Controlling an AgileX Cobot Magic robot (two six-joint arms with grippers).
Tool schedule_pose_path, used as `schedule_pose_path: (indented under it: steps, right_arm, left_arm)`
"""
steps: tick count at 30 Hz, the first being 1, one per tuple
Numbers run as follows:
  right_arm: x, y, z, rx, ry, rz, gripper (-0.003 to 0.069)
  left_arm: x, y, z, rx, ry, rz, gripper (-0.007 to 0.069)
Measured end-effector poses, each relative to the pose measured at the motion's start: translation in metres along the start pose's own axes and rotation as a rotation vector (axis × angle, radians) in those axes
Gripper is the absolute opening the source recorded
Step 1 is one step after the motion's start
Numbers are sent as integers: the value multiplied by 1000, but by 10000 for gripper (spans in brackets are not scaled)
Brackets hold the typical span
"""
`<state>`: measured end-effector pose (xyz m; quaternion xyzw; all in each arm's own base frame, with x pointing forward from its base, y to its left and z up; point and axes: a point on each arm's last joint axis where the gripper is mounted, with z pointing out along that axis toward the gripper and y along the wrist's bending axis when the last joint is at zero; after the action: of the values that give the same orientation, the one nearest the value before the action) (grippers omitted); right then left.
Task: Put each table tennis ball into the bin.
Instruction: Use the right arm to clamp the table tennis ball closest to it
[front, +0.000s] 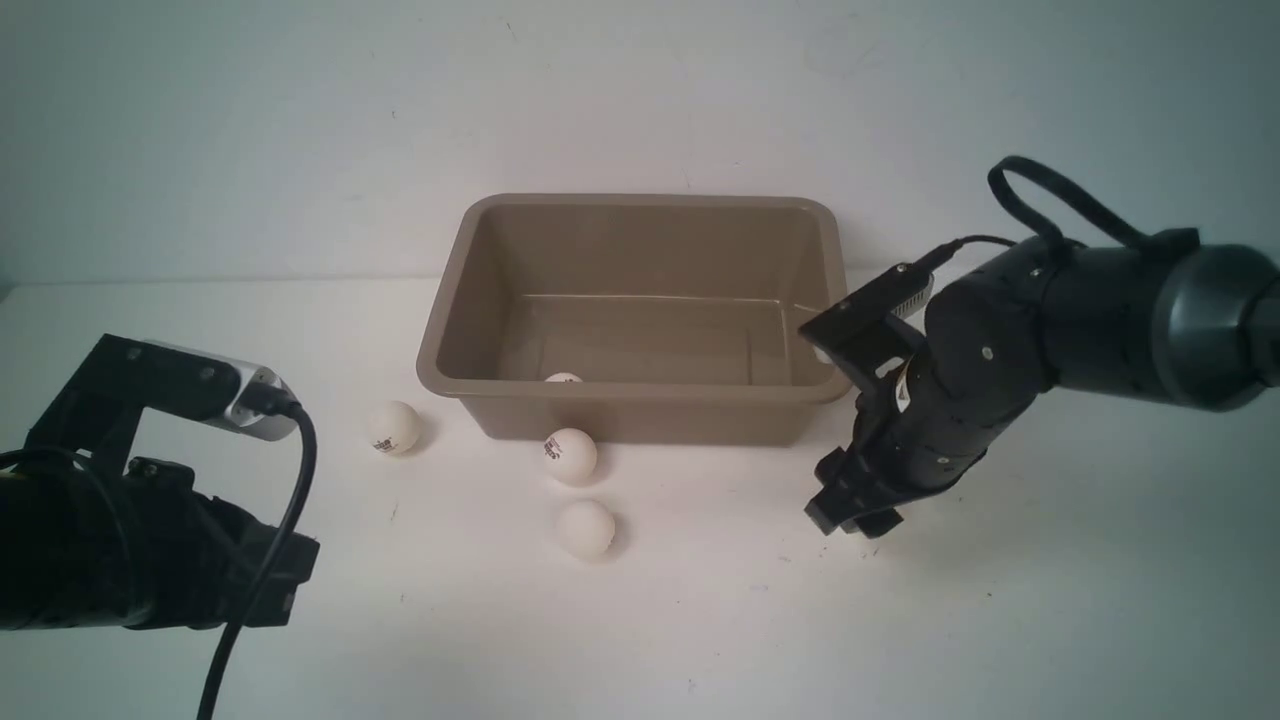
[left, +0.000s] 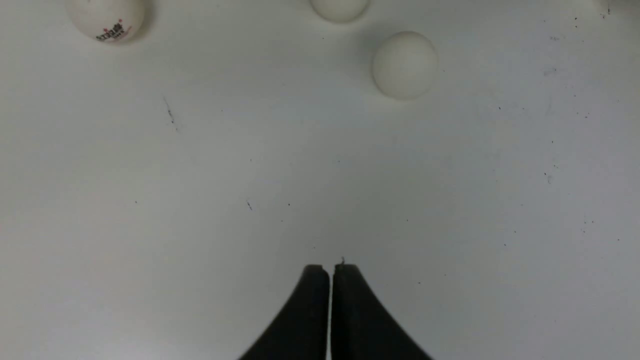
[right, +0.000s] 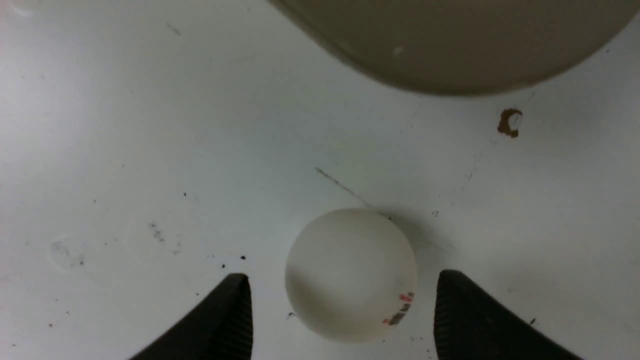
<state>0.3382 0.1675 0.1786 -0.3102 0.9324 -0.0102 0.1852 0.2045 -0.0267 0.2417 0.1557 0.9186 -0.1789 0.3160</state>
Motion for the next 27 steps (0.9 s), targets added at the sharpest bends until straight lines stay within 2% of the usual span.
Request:
schedule_pose_path:
  steps: [8, 16, 27]
  right_arm:
    - [1, -10, 5, 5, -7, 41, 458]
    - [3, -7, 19, -26, 14, 76, 459]
    - [-15, -8, 40, -32, -21, 90, 459]
  left_arm:
    - [0, 0, 0, 0, 0, 0, -4]
    - [0, 0, 0, 0, 0, 0, -4]
    - [0, 0, 0, 0, 0, 0, -4]
